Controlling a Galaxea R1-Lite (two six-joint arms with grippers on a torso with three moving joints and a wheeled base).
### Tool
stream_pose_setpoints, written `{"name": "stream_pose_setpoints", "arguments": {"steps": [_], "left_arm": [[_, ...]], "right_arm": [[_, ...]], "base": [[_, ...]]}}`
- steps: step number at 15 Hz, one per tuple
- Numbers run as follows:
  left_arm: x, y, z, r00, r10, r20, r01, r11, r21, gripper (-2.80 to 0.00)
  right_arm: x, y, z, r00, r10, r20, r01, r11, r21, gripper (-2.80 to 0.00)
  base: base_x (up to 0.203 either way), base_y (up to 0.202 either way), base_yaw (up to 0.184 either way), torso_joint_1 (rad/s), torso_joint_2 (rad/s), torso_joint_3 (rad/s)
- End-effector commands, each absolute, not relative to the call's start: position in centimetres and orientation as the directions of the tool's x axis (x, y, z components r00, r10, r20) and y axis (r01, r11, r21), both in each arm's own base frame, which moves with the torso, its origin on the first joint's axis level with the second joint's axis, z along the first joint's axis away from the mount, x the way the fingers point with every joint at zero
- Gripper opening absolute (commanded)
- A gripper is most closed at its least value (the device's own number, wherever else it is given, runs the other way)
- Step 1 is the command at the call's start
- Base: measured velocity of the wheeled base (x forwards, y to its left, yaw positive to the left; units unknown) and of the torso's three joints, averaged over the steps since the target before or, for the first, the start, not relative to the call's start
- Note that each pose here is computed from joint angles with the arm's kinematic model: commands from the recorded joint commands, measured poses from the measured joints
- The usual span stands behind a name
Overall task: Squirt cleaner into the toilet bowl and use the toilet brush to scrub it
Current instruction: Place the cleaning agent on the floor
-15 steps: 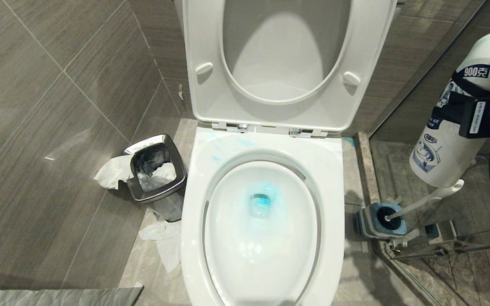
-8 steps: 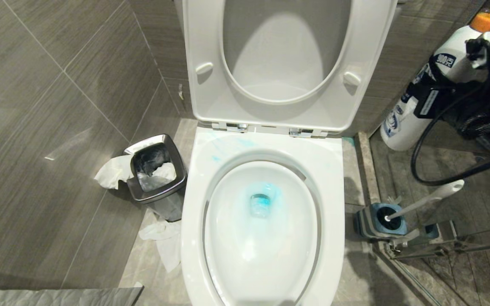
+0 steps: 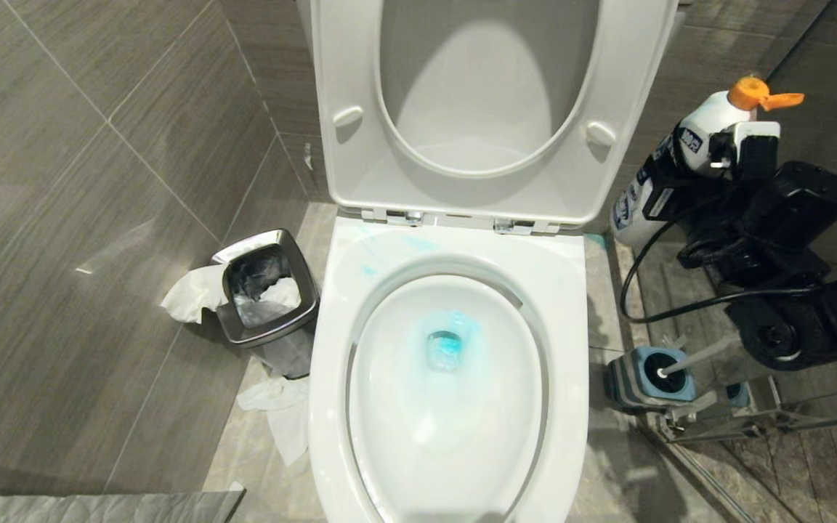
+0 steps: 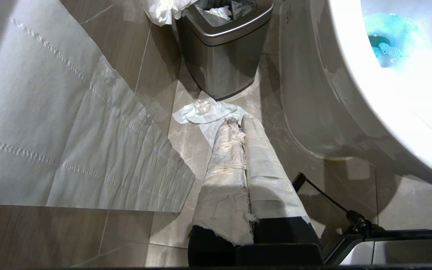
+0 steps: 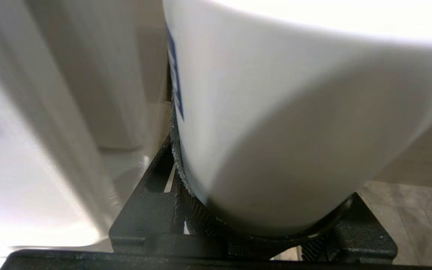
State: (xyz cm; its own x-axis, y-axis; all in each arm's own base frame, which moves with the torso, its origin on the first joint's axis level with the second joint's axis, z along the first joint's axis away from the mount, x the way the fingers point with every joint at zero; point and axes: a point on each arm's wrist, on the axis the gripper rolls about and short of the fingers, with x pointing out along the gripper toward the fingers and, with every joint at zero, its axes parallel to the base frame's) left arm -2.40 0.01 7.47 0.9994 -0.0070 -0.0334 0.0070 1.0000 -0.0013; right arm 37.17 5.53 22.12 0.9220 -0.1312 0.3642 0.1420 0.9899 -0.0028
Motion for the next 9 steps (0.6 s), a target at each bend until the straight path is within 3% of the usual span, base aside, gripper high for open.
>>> {"name": "stream_pose_setpoints", "arguments": {"steps": [1, 9], "left_arm": [[-2.4, 0.0, 7.5, 0.999, -0.006, -0.035, 0.006, 1.0, -0.002, -2.8], [-2.4, 0.0, 7.5, 0.999, -0.008, -0.035, 0.008, 1.0, -0.002, -2.8]], "right_arm": [[39.5, 5.7, 18.5, 0.912, -0.128, 0.389, 0.144, 0.989, -0.014, -2.8], [41.2, 4.8, 14.4, 0.93, -0.125, 0.345, 0.155, 0.986, -0.059, -2.8]], "base": [[0.0, 0.0, 0.0, 0.0, 0.0, 0.0], [0.0, 0.0, 0.0, 0.0, 0.0, 0.0]]}}
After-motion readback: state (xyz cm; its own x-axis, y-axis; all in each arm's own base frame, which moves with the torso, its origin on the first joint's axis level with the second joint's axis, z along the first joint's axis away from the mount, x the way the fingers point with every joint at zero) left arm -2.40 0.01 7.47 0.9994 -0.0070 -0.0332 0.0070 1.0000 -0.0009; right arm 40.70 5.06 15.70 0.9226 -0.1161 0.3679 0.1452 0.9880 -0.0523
